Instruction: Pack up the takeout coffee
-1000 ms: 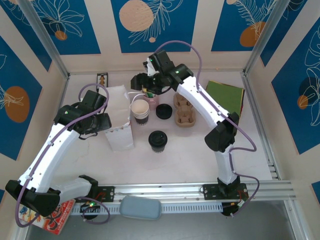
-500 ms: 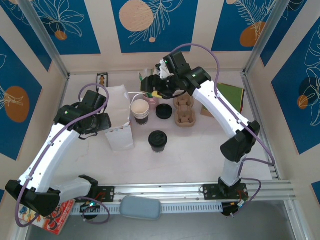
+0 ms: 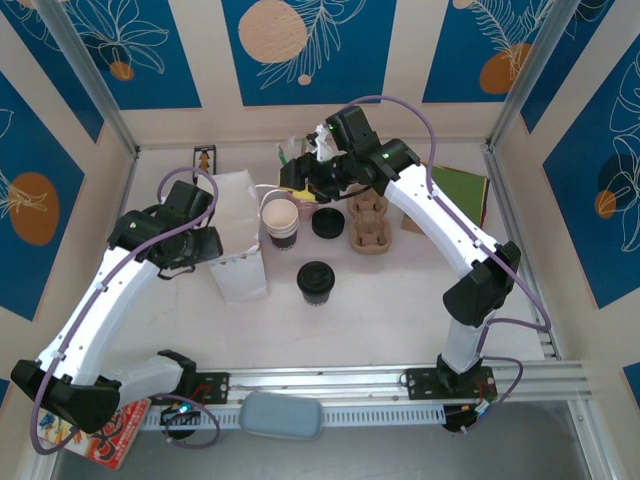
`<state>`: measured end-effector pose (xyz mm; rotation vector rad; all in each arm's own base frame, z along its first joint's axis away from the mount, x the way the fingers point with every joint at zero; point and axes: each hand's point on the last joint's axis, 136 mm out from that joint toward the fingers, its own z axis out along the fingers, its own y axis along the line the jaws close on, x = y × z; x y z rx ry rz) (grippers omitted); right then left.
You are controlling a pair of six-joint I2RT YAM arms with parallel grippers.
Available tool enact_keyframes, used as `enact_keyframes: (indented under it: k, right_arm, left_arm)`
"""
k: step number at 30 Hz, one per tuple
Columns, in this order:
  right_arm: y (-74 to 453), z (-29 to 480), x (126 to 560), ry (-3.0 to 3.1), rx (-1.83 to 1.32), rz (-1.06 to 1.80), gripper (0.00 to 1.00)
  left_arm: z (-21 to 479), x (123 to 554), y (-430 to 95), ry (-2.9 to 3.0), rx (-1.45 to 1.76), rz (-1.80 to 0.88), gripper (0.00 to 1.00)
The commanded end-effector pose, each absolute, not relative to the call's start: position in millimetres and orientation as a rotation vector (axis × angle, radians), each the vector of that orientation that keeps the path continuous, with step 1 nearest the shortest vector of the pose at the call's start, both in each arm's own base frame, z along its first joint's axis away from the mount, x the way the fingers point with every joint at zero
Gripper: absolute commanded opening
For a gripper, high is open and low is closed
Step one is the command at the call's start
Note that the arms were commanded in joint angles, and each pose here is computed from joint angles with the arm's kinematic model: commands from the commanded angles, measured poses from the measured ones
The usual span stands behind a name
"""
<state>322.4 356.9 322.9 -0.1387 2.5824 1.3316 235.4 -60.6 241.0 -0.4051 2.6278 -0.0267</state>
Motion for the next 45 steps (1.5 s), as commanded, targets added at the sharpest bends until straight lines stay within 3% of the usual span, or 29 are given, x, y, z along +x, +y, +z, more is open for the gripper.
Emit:
enact_keyframes:
  k: [1,11,19,22,25,29,37,45]
  right_arm:
    - [362.4,324.9,317.1,2.588,-0.156,1.385,0.51]
    - [371.9,318.3,315.3,2.623,-0.099,1.501,0.5]
    - [372.2,314.5,323.2,2.616,-0.056,1.521,0.37]
    - [369.9,312.3,326.0,2.618,-0.043,1.506,0.26]
    - [365.0,308.1,329.2,2.624,-0.039,1.47,0.24]
    - [361.2,296.7,335.6,2.641,-0.077,1.435,0.12]
    - [366.8,270.1,342.3,2.667,-0.261,1.322,0.03]
    - [378.3,244.8,348.7,2.654,-0.412,1.144,0.02]
  left_arm:
    - [239.2,230.6,-55.8,2.64,-0.391,-0.012,0.58]
    - [238.3,232.3,-56.5,2.642,-0.393,-0.009,0.58]
    - [237.7,232.0,-55.8,2.644,-0.393,-0.004,0.58]
    - [237.0,231.8,-55.2,2.646,-0.396,0.001,0.58]
    - [236.7,231.7,-54.7,2.646,-0.393,0.006,0.58]
    - [235.1,230.7,-54.1,2.651,-0.394,0.011,0.58]
    - [234.5,229.0,-54.0,2.656,-0.391,0.012,0.58]
    - [233.6,228.5,-54.4,2.66,-0.397,0.007,0.58]
